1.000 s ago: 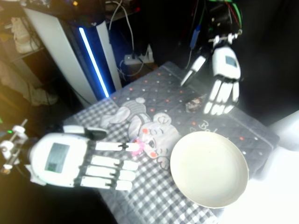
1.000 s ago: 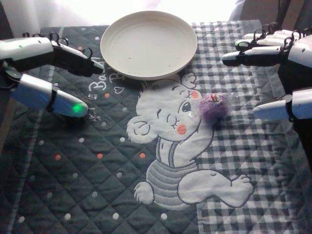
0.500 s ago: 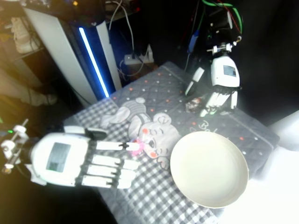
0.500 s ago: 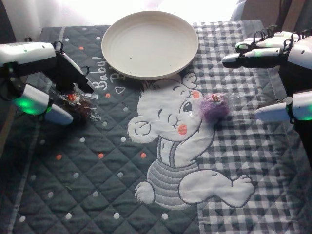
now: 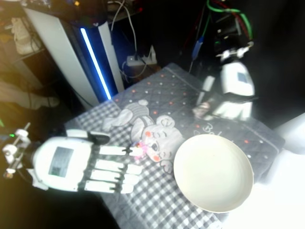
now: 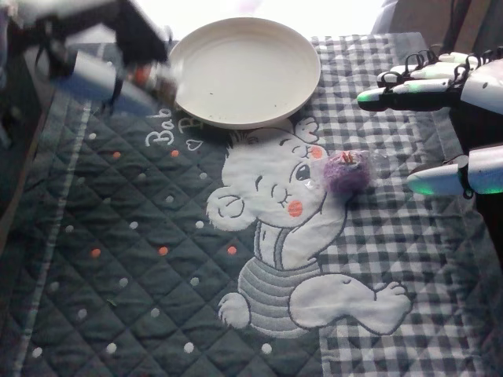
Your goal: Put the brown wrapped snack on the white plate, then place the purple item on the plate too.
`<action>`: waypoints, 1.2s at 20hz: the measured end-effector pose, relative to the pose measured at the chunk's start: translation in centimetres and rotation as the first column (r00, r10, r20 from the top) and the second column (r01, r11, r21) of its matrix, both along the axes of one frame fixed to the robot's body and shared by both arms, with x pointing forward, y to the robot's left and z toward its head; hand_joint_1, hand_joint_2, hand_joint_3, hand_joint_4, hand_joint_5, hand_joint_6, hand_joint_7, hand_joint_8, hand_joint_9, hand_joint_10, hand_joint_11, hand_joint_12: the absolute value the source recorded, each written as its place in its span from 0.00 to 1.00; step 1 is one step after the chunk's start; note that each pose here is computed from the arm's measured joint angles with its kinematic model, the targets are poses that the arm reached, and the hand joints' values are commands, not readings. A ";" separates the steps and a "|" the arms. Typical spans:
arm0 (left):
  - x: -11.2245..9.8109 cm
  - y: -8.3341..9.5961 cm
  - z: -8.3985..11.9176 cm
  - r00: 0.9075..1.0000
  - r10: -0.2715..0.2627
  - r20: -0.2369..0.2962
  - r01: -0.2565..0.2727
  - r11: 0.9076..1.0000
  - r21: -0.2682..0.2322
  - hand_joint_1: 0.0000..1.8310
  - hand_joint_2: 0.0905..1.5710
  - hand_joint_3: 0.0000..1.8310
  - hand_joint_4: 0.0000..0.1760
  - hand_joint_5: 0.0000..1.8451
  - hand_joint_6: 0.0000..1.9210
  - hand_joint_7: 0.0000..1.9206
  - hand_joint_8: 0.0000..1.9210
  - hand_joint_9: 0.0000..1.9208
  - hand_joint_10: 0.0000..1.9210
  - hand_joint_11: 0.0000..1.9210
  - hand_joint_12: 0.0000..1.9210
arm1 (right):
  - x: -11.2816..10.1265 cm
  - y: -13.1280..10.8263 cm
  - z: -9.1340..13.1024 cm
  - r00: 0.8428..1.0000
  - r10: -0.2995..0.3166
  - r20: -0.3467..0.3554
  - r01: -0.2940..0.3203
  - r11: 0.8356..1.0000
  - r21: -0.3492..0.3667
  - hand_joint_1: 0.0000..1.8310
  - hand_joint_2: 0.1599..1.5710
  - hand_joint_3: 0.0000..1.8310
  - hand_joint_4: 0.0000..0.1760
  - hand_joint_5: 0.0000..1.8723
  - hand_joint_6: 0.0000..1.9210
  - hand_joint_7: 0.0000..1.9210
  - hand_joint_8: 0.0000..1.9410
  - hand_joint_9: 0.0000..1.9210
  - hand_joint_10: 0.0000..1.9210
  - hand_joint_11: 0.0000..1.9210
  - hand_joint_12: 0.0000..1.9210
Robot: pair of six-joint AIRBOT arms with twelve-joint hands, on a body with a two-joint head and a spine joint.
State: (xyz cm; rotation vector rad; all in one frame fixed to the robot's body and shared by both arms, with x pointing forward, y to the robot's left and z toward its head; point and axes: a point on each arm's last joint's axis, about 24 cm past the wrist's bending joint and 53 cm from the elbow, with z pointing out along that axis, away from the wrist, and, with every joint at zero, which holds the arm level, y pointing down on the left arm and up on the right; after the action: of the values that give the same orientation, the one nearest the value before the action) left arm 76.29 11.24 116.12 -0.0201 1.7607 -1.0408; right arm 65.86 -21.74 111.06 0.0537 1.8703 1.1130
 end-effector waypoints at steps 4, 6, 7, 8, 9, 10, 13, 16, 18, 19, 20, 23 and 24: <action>3.8 -2.7 0.4 0.999 0.053 -0.007 -0.053 0.996 -0.076 0.61 0.65 0.00 0.20 0.61 0.38 0.44 0.48 0.36 0.69 0.17 0.84 | 0.3 0.4 -0.8 1.000 0.000 -0.016 0.001 1.000 0.015 0.36 0.67 0.00 0.81 0.16 0.00 0.08 0.00 0.09 0.00 0.00 0.35; 4.9 -3.7 -0.5 0.997 0.074 -0.025 -0.075 0.995 -0.060 0.53 0.58 0.00 0.17 0.50 0.14 0.48 0.18 0.40 0.39 0.17 0.76 | 0.4 0.8 -1.3 1.000 0.006 -0.026 -0.005 1.000 0.027 0.36 0.66 0.00 0.84 0.16 0.00 0.08 0.00 0.09 0.00 0.00 0.33; 5.2 -3.9 -1.1 0.996 0.083 -0.034 -0.084 0.996 -0.034 0.50 0.54 0.00 0.00 0.48 0.04 0.48 0.16 0.35 0.52 0.16 0.85 | 0.4 1.1 -1.4 1.000 0.010 -0.028 -0.009 0.999 0.032 0.37 0.65 0.00 0.75 0.17 0.00 0.09 0.00 0.09 0.00 0.00 0.31; 5.3 -3.8 -1.5 0.995 0.088 -0.041 -0.089 0.996 -0.016 0.48 0.52 0.00 0.13 0.40 0.01 0.43 0.09 0.31 0.41 0.11 0.76 | 0.4 1.2 -1.3 1.000 0.015 -0.026 -0.014 0.999 0.036 0.37 0.64 0.00 0.73 0.17 0.00 0.09 0.00 0.08 0.00 0.00 0.28; 5.2 -3.7 -1.8 0.995 0.091 -0.047 -0.091 0.996 -0.003 0.47 0.52 0.00 0.19 0.35 0.00 0.41 0.03 0.33 0.31 0.11 0.71 | 0.5 1.3 -1.2 1.000 0.014 -0.026 -0.013 0.999 0.044 0.38 0.64 0.00 0.63 0.16 0.00 0.10 0.00 0.08 0.00 0.00 0.27; 4.9 -3.2 -2.1 0.994 0.091 -0.055 -0.091 0.996 0.002 0.47 0.52 0.00 0.39 0.28 0.00 0.34 0.01 0.32 0.15 0.08 0.58 | 1.0 1.9 0.0 1.000 0.021 -0.003 -0.021 0.998 0.058 0.38 0.63 0.00 0.74 0.15 0.00 0.10 0.00 0.08 0.00 0.00 0.22; 2.6 0.4 -3.3 0.991 0.097 -0.096 -0.099 0.995 -0.018 0.49 0.52 0.00 0.73 0.18 0.00 0.21 0.00 0.24 0.00 0.05 0.49 | 2.7 6.3 5.7 0.985 0.087 0.148 -0.108 0.984 0.142 0.38 0.60 0.00 0.98 0.13 0.00 0.11 0.00 0.08 0.00 0.00 0.20; 0.4 2.7 -4.3 0.989 0.091 -0.115 -0.092 0.996 -0.003 0.47 0.54 0.00 0.78 0.14 0.00 0.12 0.00 0.15 0.00 0.00 0.50 | 1.8 7.9 4.6 0.977 0.150 0.149 -0.166 0.981 0.097 0.36 0.58 0.00 0.85 0.17 0.00 0.13 0.00 0.08 0.00 0.00 0.24; -1.6 4.4 -3.0 0.993 0.078 -0.091 -0.081 0.996 -0.029 0.50 0.54 0.00 0.99 0.09 0.00 0.06 0.01 0.08 0.01 0.00 0.29 | 1.3 8.7 3.0 0.976 0.178 0.122 -0.185 0.982 0.047 0.38 0.56 0.00 0.97 0.18 0.00 0.11 0.00 0.06 0.00 0.00 0.21; -2.4 5.0 -2.6 0.993 0.072 -0.089 -0.077 0.996 -0.053 0.50 0.55 0.00 1.00 0.07 0.00 0.04 0.00 0.05 0.00 0.00 0.19 | 1.3 8.6 2.7 0.978 0.176 0.114 -0.181 0.983 0.036 0.38 0.55 0.00 0.90 0.19 0.00 0.11 0.00 0.09 0.00 0.00 0.29; -4.1 5.6 -2.4 0.995 0.051 -0.083 -0.057 0.996 -0.071 0.49 0.56 0.00 1.00 0.06 0.00 0.02 0.00 0.02 0.00 0.00 0.12 | 1.6 8.0 2.2 0.982 0.162 0.097 -0.164 0.986 0.015 0.44 0.55 0.00 0.91 0.19 0.00 0.11 0.00 0.08 0.00 0.00 0.31; -6.9 7.0 -4.0 0.991 0.040 -0.125 -0.050 0.996 -0.071 0.42 0.55 0.00 0.86 0.07 0.00 0.02 0.00 0.03 0.00 0.00 0.17 | 1.9 7.2 0.6 0.988 0.148 0.048 -0.146 0.988 -0.047 0.49 0.53 0.00 0.65 0.21 0.00 0.15 0.01 0.12 0.01 0.00 0.40; -7.3 7.2 -4.0 0.990 0.042 -0.132 -0.054 0.995 -0.083 0.45 0.54 0.00 0.73 0.10 0.00 0.03 0.00 0.02 0.00 0.00 0.20 | 2.0 7.0 0.0 0.990 0.140 0.035 -0.137 0.988 -0.069 0.50 0.53 0.00 0.67 0.22 0.00 0.17 0.01 0.13 0.01 0.00 0.43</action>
State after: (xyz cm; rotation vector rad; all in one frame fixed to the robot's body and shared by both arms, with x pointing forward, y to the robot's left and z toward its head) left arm 69.03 18.46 112.09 -0.1873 1.8217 -1.1008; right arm 67.90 -14.74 111.08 -0.1374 1.8963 1.1366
